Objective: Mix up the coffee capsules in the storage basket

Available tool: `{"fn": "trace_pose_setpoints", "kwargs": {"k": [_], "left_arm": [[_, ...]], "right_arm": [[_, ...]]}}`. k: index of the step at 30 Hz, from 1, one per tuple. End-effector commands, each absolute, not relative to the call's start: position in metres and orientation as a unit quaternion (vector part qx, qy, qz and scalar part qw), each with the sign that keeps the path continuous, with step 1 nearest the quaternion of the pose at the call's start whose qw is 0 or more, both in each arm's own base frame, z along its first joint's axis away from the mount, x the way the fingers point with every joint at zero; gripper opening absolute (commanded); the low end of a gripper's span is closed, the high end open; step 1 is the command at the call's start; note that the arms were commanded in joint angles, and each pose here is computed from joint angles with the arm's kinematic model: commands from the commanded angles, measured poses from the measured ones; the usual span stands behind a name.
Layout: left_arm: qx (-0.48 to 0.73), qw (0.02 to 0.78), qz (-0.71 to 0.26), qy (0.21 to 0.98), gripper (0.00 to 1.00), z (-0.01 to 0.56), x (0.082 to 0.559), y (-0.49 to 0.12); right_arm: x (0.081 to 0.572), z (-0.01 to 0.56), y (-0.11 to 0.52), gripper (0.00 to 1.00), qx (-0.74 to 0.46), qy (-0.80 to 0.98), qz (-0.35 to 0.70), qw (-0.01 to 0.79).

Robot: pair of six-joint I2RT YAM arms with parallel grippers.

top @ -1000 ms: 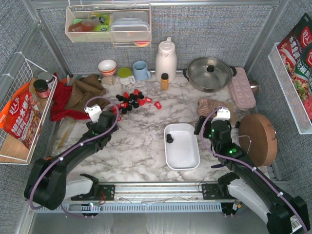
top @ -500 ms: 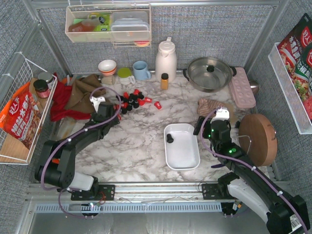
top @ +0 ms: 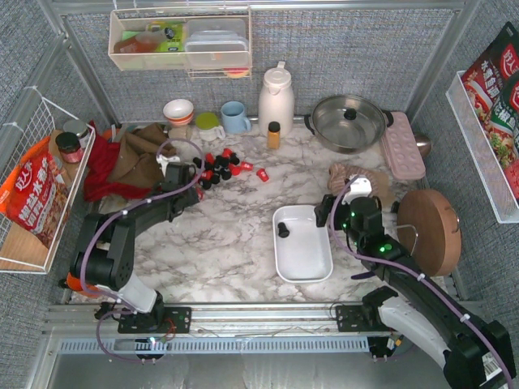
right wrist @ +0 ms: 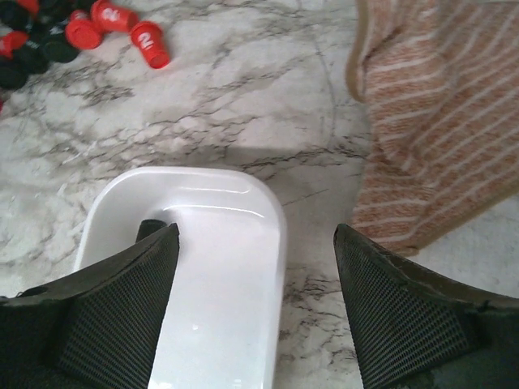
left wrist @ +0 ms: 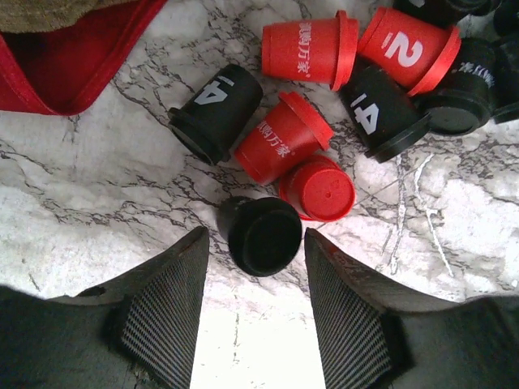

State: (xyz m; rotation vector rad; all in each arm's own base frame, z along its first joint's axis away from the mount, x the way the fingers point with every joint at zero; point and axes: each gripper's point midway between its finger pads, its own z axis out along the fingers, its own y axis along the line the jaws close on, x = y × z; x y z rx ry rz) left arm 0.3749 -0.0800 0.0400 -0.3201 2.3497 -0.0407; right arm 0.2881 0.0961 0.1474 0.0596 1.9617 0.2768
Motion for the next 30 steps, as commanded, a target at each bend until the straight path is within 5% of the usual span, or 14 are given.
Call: {"fn": "trace_pose_setpoints", "kwargs": {"k": [1,6,17,30], "left_arm": [[-0.117,0.364,-0.028,0.923,0.6,0.035,0.372,-0.085],[-0.113,0.355,-0.012,0.928,0.59,0.027,0.372,-0.08],[-0.105,0.377,-0.014,0.92,0.38,0.042,0.375,-0.079],[0.067,0.484,-0.292,0.822,0.31,0.148,0.329,-0.175]], "right_arm": [[0.29,0.167,0.123,0.8,-0.034,0.806,0.169,0.566],[0.284,0.17,0.159,0.77,-0.119,0.797,0.201,0.557],[0.255,0.174,0.221,0.76,-0.291,0.755,0.248,0.532],[0.211,0.181,0.264,0.77,-0.468,0.605,0.309,0.565]]}}
